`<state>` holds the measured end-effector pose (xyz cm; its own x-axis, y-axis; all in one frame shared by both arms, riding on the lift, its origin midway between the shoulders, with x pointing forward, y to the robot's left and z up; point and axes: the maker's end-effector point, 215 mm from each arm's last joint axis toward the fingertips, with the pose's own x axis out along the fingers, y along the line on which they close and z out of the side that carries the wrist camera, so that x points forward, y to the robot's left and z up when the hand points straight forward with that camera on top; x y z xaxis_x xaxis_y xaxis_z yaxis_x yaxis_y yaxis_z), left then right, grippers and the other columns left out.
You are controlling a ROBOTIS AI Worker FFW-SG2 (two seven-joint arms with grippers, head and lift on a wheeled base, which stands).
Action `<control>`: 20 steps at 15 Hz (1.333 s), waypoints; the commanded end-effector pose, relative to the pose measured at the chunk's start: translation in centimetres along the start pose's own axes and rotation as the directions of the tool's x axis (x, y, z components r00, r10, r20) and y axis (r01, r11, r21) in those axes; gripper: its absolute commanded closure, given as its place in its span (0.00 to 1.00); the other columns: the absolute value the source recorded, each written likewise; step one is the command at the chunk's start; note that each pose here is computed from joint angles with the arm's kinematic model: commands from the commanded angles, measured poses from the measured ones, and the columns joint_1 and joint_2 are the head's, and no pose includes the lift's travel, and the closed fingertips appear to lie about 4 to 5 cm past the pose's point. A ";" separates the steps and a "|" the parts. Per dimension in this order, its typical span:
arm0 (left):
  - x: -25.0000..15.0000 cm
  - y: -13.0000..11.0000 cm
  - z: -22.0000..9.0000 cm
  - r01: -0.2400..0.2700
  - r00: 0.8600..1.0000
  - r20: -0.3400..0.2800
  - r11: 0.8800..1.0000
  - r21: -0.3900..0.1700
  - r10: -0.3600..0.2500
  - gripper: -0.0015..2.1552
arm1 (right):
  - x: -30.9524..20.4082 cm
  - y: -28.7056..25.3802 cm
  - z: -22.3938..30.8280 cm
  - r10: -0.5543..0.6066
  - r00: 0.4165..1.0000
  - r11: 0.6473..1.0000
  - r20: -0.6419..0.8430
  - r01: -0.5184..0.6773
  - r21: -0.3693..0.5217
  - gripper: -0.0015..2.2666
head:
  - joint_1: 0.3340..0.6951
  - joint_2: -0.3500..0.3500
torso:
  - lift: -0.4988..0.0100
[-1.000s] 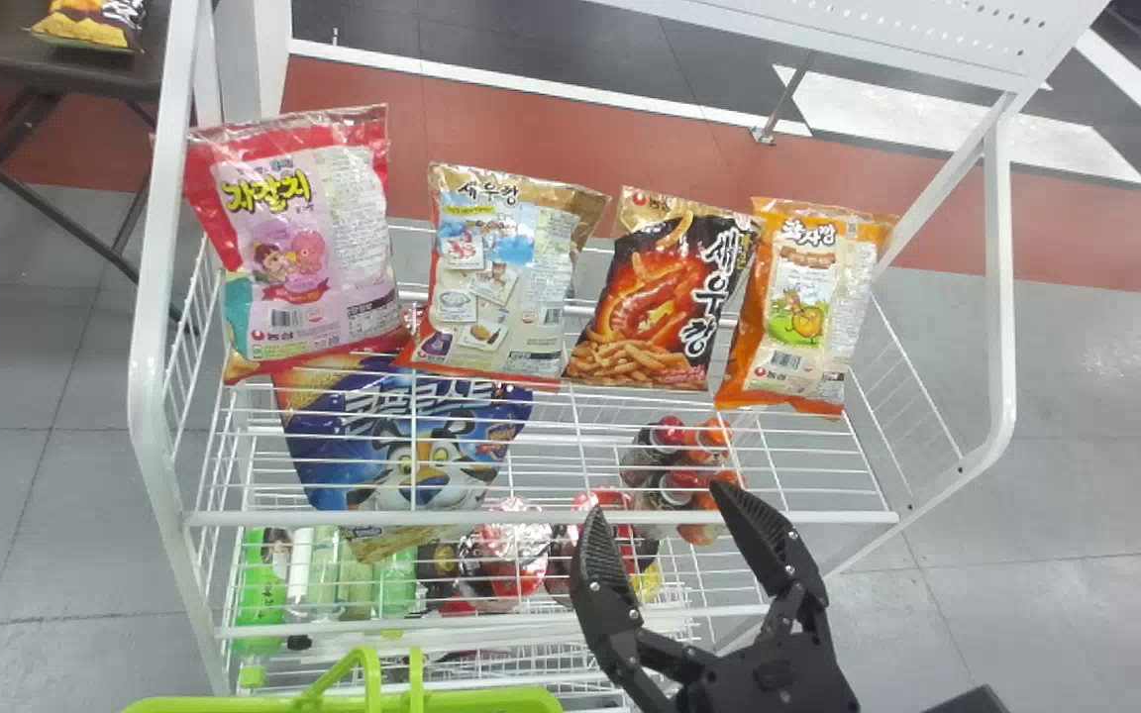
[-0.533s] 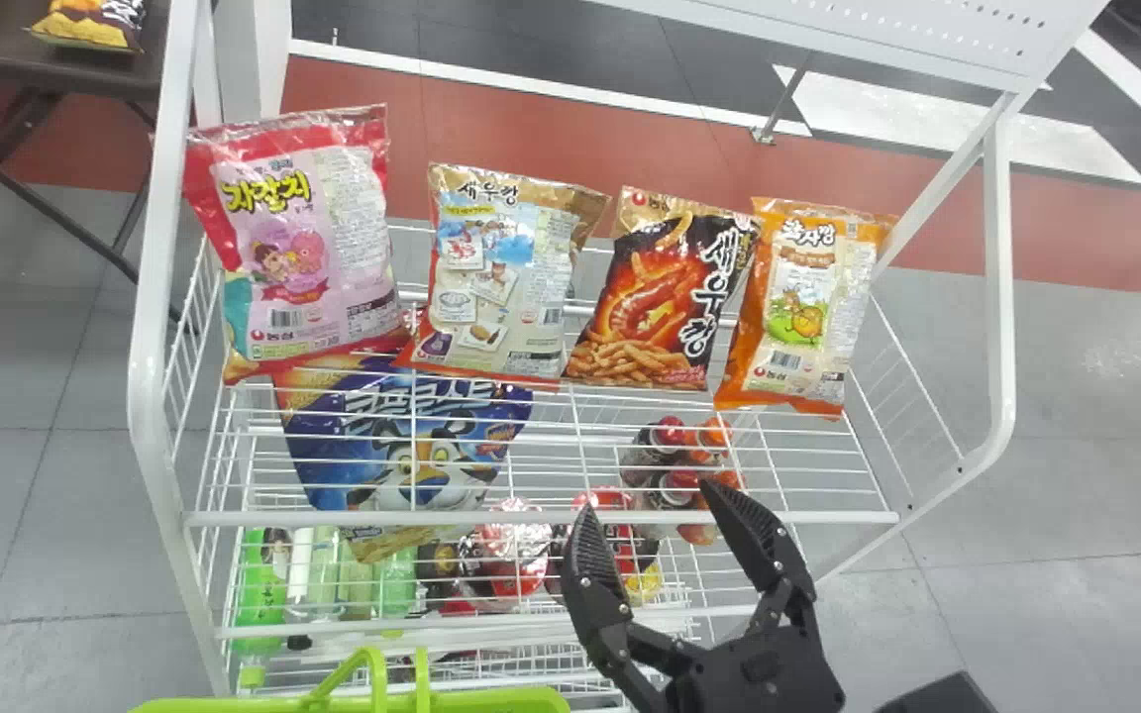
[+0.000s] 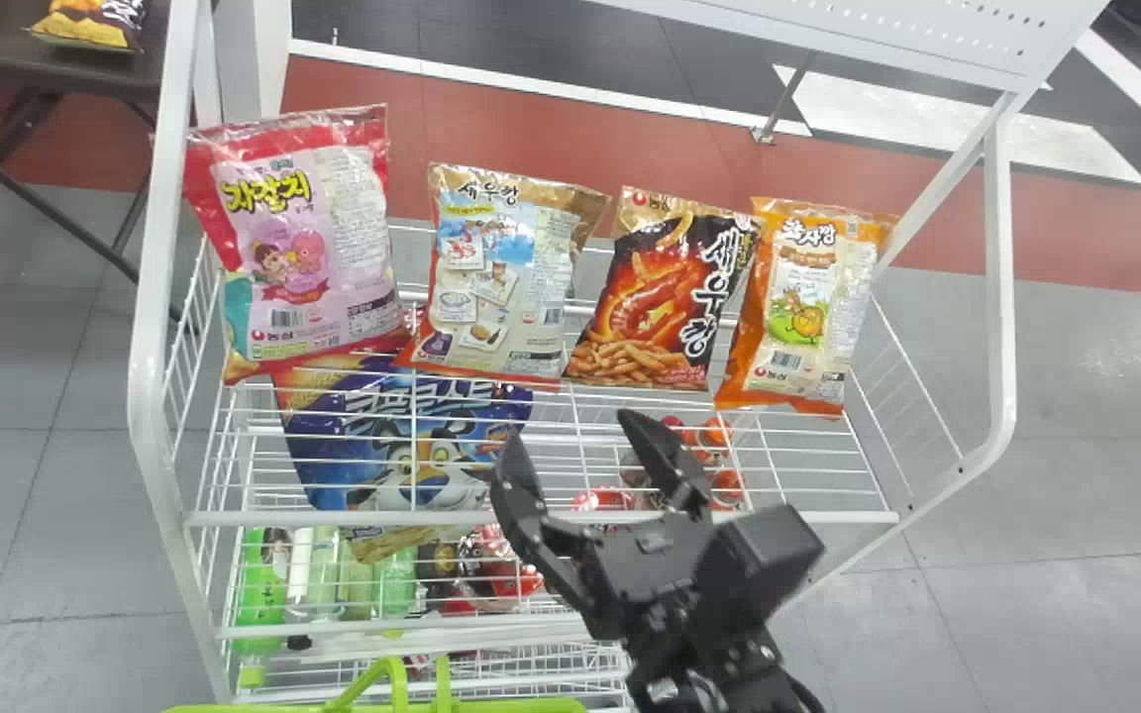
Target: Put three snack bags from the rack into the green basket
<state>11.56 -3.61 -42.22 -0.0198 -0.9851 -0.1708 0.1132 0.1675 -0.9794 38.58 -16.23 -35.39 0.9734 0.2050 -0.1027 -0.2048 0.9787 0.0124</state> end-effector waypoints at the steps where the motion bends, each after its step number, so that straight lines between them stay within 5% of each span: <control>1: 0.1 0.0 -0.3 -0.001 1.000 -0.020 1.000 0.003 0.001 0.95 | 3.6 0.4 -0.2 0.006 1.000 1.000 -0.006 -0.006 0.001 0.06 | 1.00 0.00 | 0.98; 15: 0.3 0.0 -0.9 -0.007 0.997 -0.074 1.000 0.007 0.008 0.95 | 16.3 -4.4 -0.8 -0.002 0.998 0.999 -0.065 0.005 0.033 0.06 | 1.00 0.00 | 0.98; 19: 0.4 0.0 -0.8 -0.008 0.997 -0.073 1.000 0.009 0.008 0.95 | 16.9 -3.3 -1.9 0.079 0.989 0.996 -0.126 -0.072 0.057 0.26 | 1.00 0.00 | 0.98; 20: 0.3 0.0 -0.8 -0.009 0.997 -0.073 1.000 0.011 0.010 0.95 | 17.0 -3.0 -2.6 0.101 0.981 0.994 -0.163 -0.092 0.066 0.50 | 1.00 0.01 | 0.98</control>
<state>10.75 -3.91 -42.36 -0.0907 -0.9782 -0.1870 0.1227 0.1753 -0.9768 55.38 -15.79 -38.97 0.9313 0.2894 -0.2213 -0.2786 0.9571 0.0791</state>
